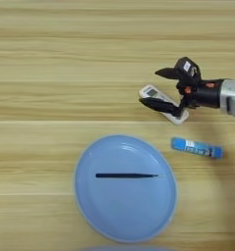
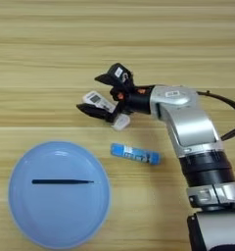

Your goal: Move the objects on the table

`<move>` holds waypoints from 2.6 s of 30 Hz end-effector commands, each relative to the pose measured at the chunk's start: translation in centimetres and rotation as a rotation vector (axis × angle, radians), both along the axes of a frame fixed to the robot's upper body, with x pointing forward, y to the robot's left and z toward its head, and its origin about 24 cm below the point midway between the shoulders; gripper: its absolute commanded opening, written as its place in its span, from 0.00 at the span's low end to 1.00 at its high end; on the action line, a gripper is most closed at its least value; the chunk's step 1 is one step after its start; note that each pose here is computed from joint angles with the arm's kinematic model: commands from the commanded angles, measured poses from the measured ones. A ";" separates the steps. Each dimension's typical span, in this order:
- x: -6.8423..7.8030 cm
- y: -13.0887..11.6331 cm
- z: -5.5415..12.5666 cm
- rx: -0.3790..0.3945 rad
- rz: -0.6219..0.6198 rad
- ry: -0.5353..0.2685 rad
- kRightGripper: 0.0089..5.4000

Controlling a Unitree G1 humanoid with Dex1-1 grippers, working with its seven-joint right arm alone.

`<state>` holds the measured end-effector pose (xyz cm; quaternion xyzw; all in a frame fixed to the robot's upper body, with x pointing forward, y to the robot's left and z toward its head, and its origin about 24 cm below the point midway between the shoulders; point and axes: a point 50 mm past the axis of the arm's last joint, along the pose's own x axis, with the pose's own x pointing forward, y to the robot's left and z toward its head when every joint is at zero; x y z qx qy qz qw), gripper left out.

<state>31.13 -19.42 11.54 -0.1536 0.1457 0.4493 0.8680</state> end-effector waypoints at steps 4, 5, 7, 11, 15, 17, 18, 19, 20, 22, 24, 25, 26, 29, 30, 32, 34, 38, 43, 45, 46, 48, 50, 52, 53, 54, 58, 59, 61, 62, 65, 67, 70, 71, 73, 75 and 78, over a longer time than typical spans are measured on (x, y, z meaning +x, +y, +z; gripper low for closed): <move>2.7 -1.2 2.6 -0.072 -0.109 -0.133 0.99; 2.8 -1.3 2.4 -0.080 -0.115 -0.129 0.99; 3.1 -1.4 1.9 -0.099 -0.125 -0.124 0.99; 3.7 -1.5 0.3 -0.134 -0.157 -0.092 0.99; 4.1 -1.4 -0.6 -0.151 -0.162 -0.076 0.99; 4.3 -1.4 -1.0 -0.162 -0.167 -0.069 0.99; 4.3 -1.4 -1.1 -0.166 -0.169 -0.065 0.99; 4.4 -1.4 -1.3 -0.168 -0.171 -0.061 0.99; 4.4 -1.4 -1.4 -0.170 -0.172 -0.059 0.99; 4.5 -1.4 -1.6 -0.174 -0.171 -0.053 0.99; 4.5 -1.4 -1.9 -0.180 -0.171 -0.045 0.99; 4.5 -1.4 -2.0 -0.181 -0.172 -0.039 0.99; 4.6 -1.4 -2.2 -0.182 -0.173 -0.031 0.99; 4.7 -1.5 -2.6 -0.187 -0.177 -0.012 0.99; 4.7 -1.5 -2.7 -0.187 -0.177 -0.006 0.99; 4.8 -1.5 -3.0 -0.192 -0.179 0.006 0.99; 4.8 -1.6 -3.2 -0.193 -0.177 0.029 0.99; 5.0 -1.6 -3.7 -0.199 -0.182 0.055 0.92; 5.2 -1.8 -3.8 -0.204 -0.181 0.065 0.80; 5.2 -1.8 -3.8 -0.203 -0.180 0.065 0.75; 5.2 -1.7 -3.8 -0.202 -0.179 0.064 0.73; 5.3 -1.7 -3.7 -0.200 -0.177 0.058 0.68; 5.4 -1.6 -3.5 -0.197 -0.176 0.050 0.64; 5.5 -1.6 -3.2 -0.192 -0.173 0.042 0.61; 5.5 -1.6 -3.1 -0.189 -0.172 0.040 0.57; 5.5 -1.5 -3.1 -0.187 -0.170 0.037 0.54; 5.5 -1.3 -2.6 -0.168 -0.154 0.021 0.54; 5.4 -1.1 -2.3 -0.158 -0.144 0.011 0.54; 5.2 -0.7 -1.3 -0.132 -0.110 -0.025 0.54; 5.1 -0.4 -0.8 -0.122 -0.093 -0.044 0.54; 4.3 0.3 0.8 -0.097 -0.045 -0.094 0.54; 3.8 0.7 1.8 -0.084 -0.018 -0.125 0.54; 2.8 1.4 2.8 -0.075 0.020 -0.157 0.54; 2.4 1.5 3.0 -0.075 0.033 -0.163 0.54; 1.5 1.9 3.4 -0.074 0.068 -0.171 0.54; 0.7 2.3 3.6 -0.072 0.099 -0.177 0.54; -0.3 2.7 4.0 -0.070 0.138 -0.183 0.54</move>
